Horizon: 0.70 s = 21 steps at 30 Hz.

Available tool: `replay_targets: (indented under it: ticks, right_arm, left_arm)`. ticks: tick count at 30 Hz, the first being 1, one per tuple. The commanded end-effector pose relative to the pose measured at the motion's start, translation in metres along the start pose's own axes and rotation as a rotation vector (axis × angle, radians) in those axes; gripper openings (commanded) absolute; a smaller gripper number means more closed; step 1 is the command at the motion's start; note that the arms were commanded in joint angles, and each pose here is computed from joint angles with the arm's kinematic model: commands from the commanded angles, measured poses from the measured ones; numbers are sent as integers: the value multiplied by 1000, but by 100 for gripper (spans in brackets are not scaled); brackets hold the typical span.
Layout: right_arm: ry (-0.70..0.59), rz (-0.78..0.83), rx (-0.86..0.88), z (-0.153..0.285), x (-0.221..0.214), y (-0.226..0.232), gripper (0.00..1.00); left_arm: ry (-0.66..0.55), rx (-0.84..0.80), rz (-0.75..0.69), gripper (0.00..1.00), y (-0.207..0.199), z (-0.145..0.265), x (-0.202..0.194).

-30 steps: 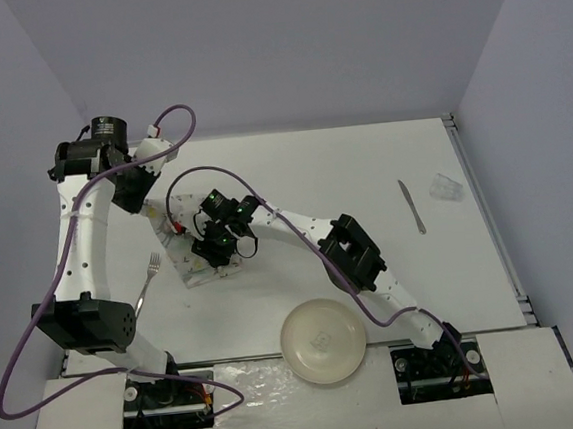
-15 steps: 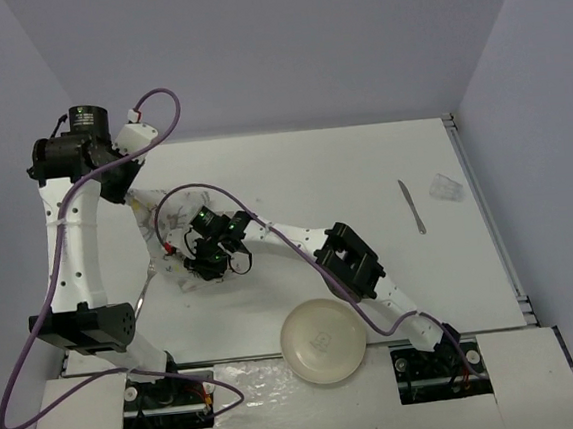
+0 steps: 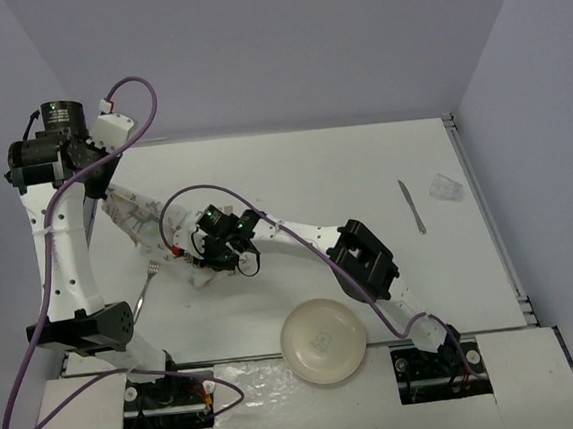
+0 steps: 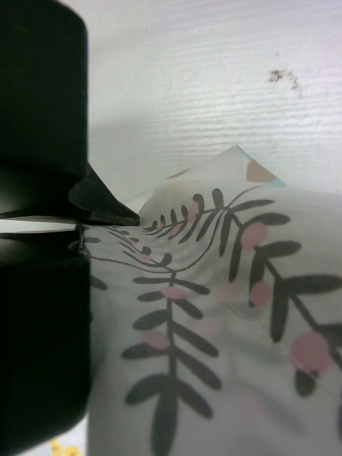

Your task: Set the dinner table for one person

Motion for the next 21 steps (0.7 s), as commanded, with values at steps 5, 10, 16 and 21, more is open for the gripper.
replay_targets:
  ticks: [5,10,16,21]
  right_arm:
    - [46,49,-497,102,10,-72,0]
    - [80,-68,-914,200,-9,-166,0]
    - [-56,-290,-1250,365,-40,-235,0]
    - [-128,-325,-1388,443,-45,-216,0]
  left_arm:
    - [-81,163,28,0,23,34,7]
    - [-112,122,17,0,25,34,19]
    - [-188,79,-8,0,24,28,40]
    - [-285,-45,-119,0,-3,30,62]
Point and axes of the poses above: each gripper's point midway between its finger pads, its own z axis back along the fingers, its own y axis along the line the jaws close on, x = y × z, the point moved 7 cm from there along z, back along the fingers, and after that the axes turned 8 degrees about -z, right-handed, at the moved point
